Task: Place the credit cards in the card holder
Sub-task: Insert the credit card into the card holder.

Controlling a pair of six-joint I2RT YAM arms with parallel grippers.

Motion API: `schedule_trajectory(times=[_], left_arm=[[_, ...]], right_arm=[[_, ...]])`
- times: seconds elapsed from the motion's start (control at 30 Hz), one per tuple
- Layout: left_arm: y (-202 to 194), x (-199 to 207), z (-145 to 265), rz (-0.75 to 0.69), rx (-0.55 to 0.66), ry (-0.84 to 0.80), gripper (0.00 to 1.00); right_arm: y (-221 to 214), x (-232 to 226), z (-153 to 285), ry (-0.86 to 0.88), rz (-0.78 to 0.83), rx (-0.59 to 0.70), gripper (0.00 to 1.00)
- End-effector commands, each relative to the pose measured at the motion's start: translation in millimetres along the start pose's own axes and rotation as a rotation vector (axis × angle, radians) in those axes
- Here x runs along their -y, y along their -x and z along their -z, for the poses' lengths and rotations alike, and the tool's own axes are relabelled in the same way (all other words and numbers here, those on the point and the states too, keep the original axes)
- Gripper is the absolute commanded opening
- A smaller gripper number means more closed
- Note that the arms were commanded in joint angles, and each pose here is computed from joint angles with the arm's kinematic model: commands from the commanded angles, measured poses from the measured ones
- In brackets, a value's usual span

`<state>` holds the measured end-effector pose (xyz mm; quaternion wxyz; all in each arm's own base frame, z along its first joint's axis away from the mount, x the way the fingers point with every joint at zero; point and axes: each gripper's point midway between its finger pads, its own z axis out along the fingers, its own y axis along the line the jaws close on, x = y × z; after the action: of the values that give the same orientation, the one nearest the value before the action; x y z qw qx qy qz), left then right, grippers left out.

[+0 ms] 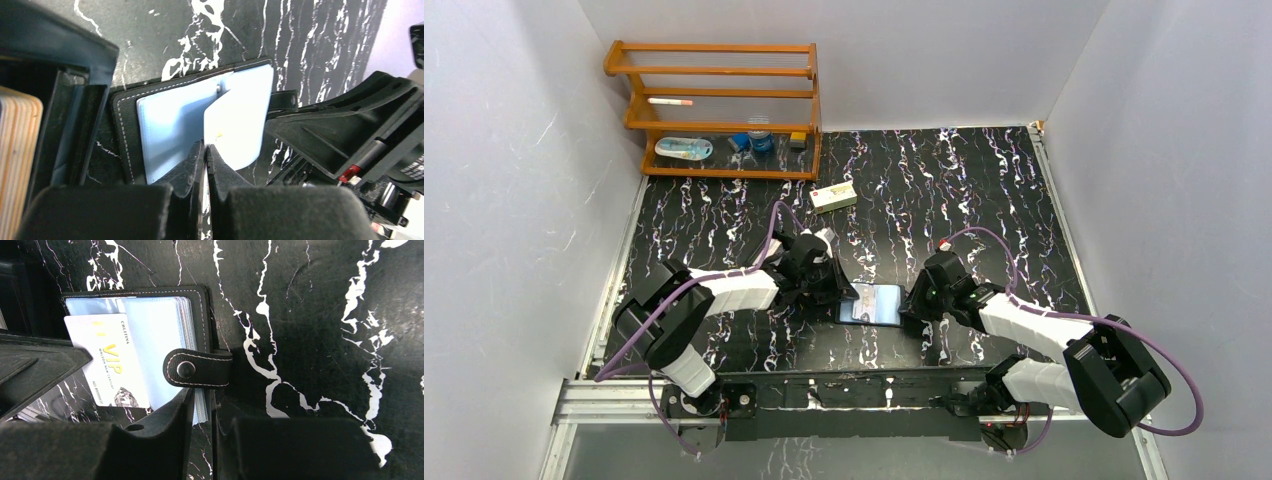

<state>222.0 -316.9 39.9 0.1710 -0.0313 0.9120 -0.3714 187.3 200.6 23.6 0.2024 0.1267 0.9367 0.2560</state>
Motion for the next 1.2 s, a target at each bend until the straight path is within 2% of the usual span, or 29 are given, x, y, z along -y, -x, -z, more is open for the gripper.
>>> schedule_trajectory(times=[0.0, 0.97, 1.17], left_arm=[[-3.1, -12.0, 1.8, -0.041, -0.001, 0.081, 0.0], [13.2, -16.4, -11.0, -0.12, 0.087, 0.138, 0.0], [12.6, -17.3, -13.3, -0.193, 0.094, 0.154, 0.0]], right_arm=[[-4.8, 11.6, -2.6, -0.032, 0.001, 0.001, 0.26], [-5.7, 8.1, -3.5, -0.012, -0.002, -0.004, 0.27], [-5.7, 7.6, -3.5, -0.008, -0.003, -0.003, 0.27]])
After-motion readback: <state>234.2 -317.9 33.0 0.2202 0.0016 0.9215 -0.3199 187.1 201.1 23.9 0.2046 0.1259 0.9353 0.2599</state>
